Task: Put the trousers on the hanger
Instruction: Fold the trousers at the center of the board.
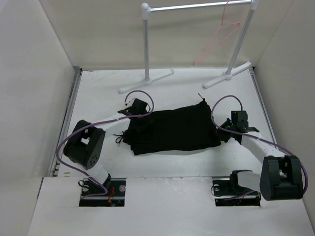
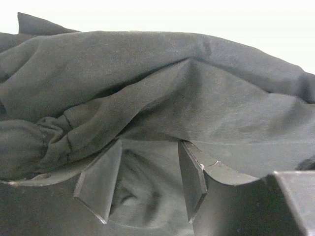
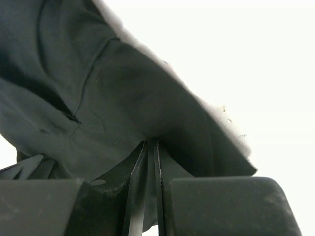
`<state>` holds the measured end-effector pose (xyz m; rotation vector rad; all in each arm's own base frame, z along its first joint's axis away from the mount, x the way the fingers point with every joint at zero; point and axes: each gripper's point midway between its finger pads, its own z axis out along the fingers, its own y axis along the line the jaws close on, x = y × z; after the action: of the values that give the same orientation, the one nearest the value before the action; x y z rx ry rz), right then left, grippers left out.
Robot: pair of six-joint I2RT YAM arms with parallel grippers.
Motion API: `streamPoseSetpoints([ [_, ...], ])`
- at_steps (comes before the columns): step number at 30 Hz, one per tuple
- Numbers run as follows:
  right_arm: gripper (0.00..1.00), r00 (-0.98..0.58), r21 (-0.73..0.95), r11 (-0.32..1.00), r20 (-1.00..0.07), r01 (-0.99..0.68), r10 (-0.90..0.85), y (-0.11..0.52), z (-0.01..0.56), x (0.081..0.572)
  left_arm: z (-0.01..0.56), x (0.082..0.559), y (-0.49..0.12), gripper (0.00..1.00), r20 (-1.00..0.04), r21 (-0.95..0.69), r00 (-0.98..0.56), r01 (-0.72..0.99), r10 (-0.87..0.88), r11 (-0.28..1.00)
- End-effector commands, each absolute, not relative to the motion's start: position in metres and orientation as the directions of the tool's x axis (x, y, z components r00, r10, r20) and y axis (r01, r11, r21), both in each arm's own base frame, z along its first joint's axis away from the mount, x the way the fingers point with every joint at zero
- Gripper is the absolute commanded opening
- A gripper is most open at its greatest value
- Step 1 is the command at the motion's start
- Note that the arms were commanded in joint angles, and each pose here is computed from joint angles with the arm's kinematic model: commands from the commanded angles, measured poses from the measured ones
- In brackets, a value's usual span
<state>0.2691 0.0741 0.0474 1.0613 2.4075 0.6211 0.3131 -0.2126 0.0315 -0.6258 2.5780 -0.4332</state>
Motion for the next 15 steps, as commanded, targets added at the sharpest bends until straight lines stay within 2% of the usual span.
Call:
streamPoseSetpoints([
  [1, 0.17, -0.617, 0.542, 0.612, -0.204, 0.576, 0.76, 0.08, 0.041, 0.265, 0.033, 0.31, -0.172, 0.49, -0.388, -0.369, -0.753, -0.402, -0.532, 0.838],
  [10, 0.21, -0.743, 0.575, 0.677, -0.17, 0.459, 0.648, 0.144, 0.06, 0.259, 0.058, 0.314, -0.103, 0.5, -0.441, -0.371, -0.675, -0.462, -0.591, 0.805],
  [15, 0.36, -0.751, 0.61, 0.694, -0.233, 0.381, 0.618, 0.15, 0.099, 0.265, 0.086, 0.328, -0.084, 0.51, -0.489, -0.392, -0.631, -0.458, -0.603, 0.798],
])
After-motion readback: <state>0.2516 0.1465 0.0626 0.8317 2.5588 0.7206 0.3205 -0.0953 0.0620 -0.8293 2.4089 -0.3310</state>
